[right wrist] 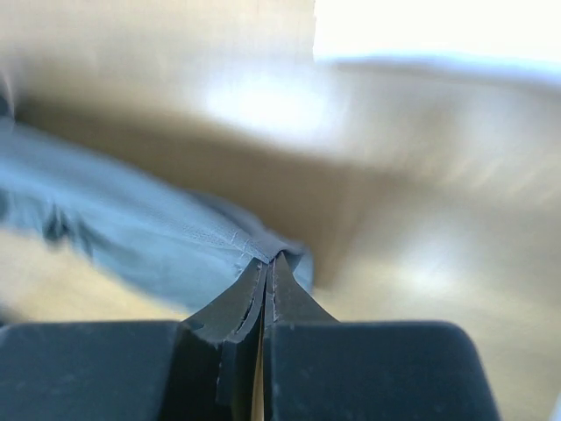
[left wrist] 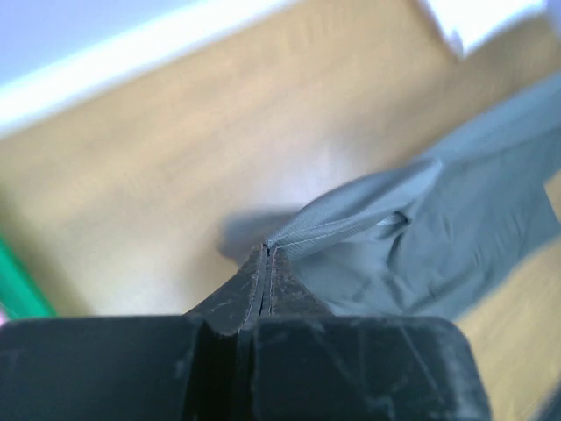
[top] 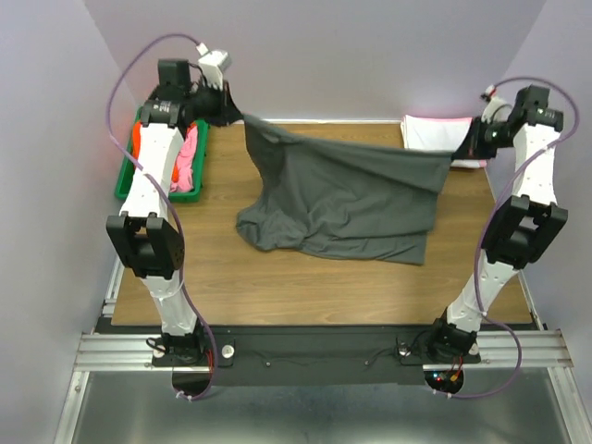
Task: Fold and stack the t-shirts
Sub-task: Flatten the tshirt out
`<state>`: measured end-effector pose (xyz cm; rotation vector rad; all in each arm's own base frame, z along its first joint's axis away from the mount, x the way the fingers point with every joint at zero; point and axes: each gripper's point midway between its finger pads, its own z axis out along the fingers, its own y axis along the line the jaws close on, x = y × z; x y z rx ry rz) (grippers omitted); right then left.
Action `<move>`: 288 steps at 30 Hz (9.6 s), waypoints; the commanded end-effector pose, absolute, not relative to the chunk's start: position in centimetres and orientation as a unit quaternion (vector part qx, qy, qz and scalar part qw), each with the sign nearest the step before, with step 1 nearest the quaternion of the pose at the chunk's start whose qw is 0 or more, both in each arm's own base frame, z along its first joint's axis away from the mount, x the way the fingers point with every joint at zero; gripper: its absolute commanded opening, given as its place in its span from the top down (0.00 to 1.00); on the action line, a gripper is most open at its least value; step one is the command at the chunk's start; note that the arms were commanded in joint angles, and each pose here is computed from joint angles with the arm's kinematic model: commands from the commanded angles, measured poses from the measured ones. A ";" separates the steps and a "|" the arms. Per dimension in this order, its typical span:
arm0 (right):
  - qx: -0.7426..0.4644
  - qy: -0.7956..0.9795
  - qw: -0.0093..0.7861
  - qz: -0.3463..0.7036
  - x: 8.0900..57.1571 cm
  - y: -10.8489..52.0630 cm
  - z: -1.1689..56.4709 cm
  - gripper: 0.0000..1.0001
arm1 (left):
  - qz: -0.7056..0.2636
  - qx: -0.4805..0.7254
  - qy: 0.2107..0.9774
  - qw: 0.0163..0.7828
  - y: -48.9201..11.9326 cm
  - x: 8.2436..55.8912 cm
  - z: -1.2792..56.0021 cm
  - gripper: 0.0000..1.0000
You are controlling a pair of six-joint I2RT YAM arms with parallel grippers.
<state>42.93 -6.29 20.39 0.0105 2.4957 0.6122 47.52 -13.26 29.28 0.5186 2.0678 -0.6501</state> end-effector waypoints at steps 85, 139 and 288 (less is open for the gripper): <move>-0.049 0.971 0.038 0.232 32.2 1.7 3.1 0.64 | -0.220 0.154 0.926 0.265 -8.5 42.0 11.7 1.00; -0.192 0.937 0.210 0.202 30.2 2.6 11.2 0.99 | -0.176 0.168 0.894 0.376 -3.4 39.0 19.2 1.00; -0.094 0.565 0.815 -0.086 29.8 -0.7 60.9 0.99 | -0.031 0.121 0.414 0.902 -3.7 19.7 66.1 1.00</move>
